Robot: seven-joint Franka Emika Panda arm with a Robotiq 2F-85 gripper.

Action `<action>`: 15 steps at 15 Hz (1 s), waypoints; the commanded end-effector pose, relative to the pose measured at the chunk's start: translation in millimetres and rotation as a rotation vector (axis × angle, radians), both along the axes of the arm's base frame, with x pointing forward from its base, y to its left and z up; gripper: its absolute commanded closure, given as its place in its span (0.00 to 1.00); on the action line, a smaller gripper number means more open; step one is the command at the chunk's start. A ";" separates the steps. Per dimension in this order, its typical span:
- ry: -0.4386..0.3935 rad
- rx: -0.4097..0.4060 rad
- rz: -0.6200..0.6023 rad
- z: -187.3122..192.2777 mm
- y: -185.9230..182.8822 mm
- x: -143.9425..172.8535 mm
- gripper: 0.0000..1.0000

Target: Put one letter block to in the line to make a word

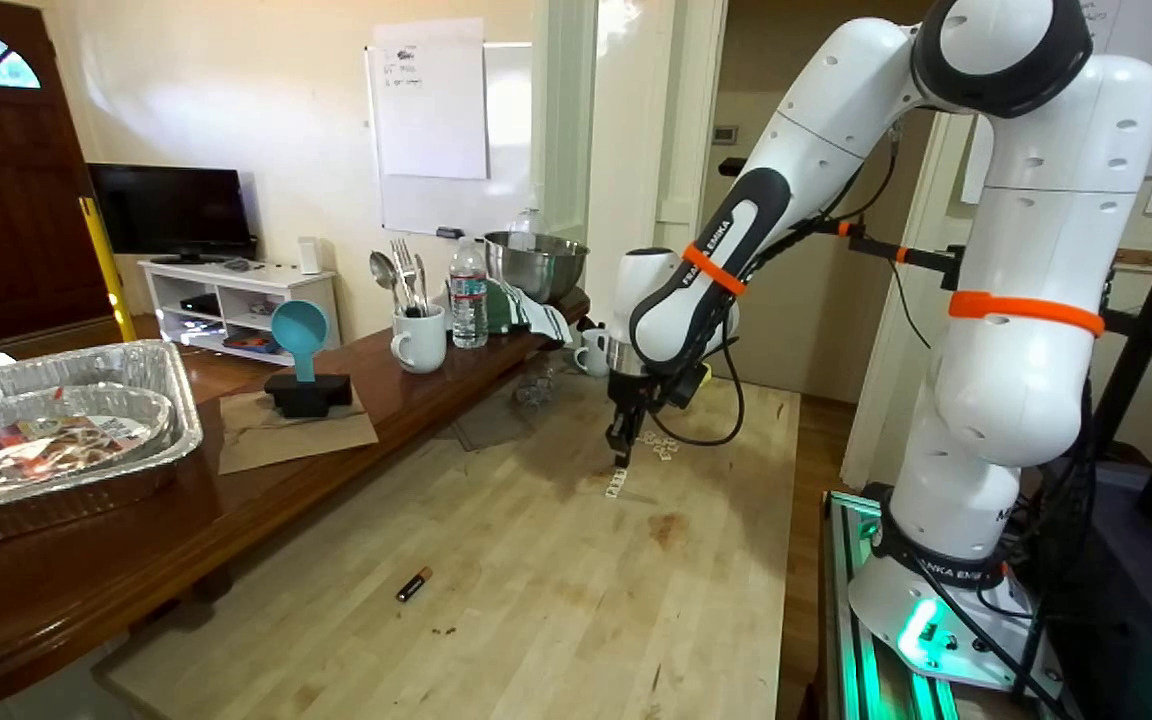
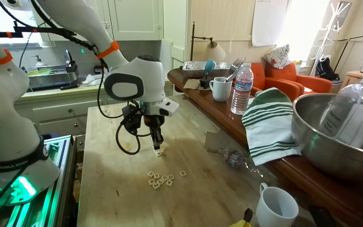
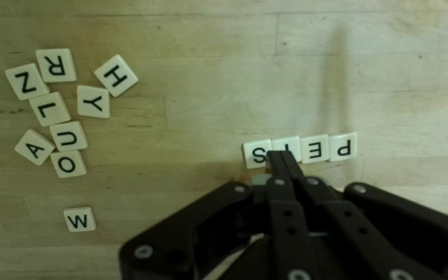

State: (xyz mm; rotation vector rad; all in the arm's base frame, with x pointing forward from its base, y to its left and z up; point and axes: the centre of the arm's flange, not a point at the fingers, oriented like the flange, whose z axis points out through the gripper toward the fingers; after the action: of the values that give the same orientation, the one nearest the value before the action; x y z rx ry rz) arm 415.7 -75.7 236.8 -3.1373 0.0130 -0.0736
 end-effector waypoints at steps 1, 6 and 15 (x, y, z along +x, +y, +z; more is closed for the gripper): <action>0.009 0.023 0.032 11.6 9.6 -17.1 0.72; 0.007 0.024 0.064 18.3 18.2 -22.6 0.41; 0.036 0.005 0.098 29.0 23.1 -26.6 0.00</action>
State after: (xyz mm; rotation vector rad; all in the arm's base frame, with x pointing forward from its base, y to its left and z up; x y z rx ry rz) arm 398.5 -54.9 255.9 -3.1262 -0.1041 -0.0481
